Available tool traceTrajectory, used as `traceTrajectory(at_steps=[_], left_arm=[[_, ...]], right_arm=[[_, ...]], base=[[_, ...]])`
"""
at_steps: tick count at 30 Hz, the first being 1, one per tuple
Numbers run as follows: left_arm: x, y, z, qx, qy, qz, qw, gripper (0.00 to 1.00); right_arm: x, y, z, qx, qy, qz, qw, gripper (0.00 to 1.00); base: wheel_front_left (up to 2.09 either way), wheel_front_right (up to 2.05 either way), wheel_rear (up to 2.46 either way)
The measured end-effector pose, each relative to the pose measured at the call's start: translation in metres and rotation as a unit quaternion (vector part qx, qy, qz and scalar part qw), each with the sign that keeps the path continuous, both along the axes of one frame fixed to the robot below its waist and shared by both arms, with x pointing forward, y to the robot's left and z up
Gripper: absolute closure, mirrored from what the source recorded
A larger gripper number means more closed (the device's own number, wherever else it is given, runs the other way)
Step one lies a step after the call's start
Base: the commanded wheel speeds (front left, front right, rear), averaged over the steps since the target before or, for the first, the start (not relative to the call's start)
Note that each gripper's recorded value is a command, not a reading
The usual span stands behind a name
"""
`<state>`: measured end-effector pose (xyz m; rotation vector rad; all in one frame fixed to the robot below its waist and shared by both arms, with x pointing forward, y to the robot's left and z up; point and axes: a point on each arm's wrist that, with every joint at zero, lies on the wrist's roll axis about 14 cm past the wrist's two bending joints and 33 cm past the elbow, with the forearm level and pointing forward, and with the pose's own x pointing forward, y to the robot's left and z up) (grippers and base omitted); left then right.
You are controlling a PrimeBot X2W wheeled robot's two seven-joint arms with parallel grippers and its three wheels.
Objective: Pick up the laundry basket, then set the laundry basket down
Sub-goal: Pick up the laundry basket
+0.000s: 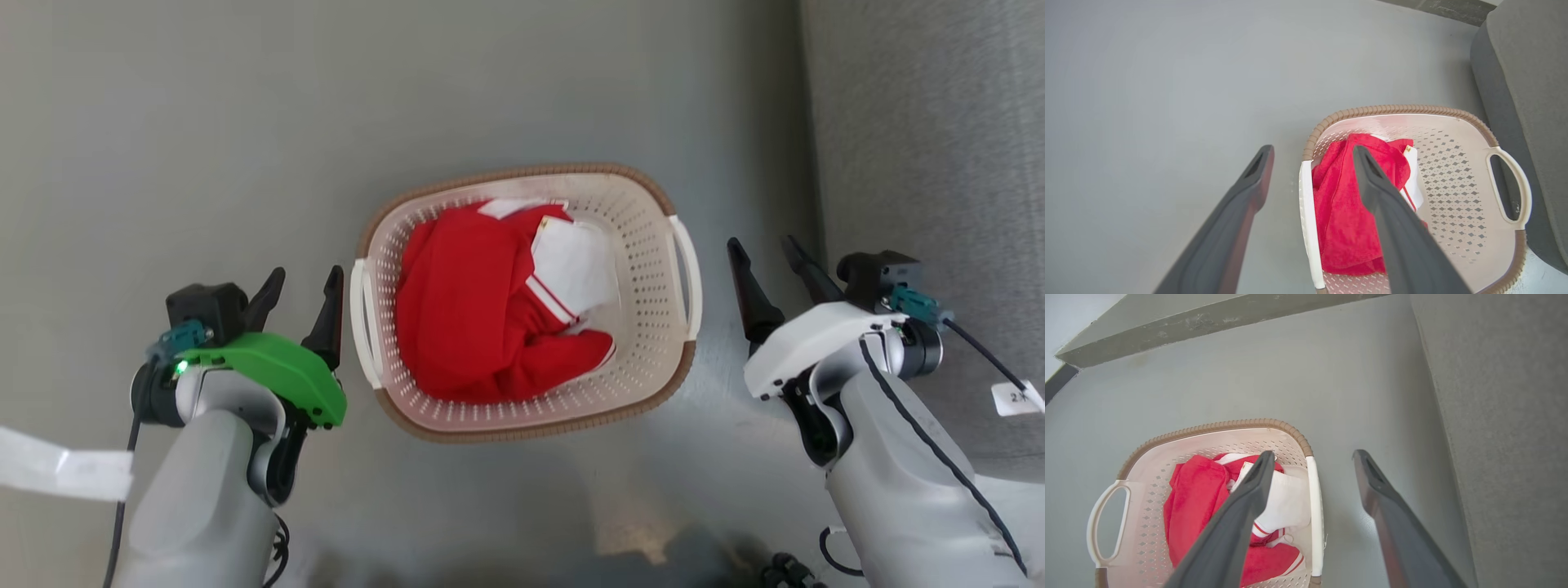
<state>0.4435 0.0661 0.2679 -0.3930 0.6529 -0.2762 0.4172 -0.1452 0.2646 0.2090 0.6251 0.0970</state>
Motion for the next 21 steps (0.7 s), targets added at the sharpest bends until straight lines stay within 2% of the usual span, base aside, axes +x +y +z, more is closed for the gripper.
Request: traceTrajectory(at_steps=[21], left_arm=[[-0.013,-0.031,-0.092,-0.003,0.139,-0.067,0.988,0.0]], right_arm=[[0.004,0.025,-0.085,0.016,0.099,0.045,0.994,0.0]], base=[[0.0,0.0,0.0]])
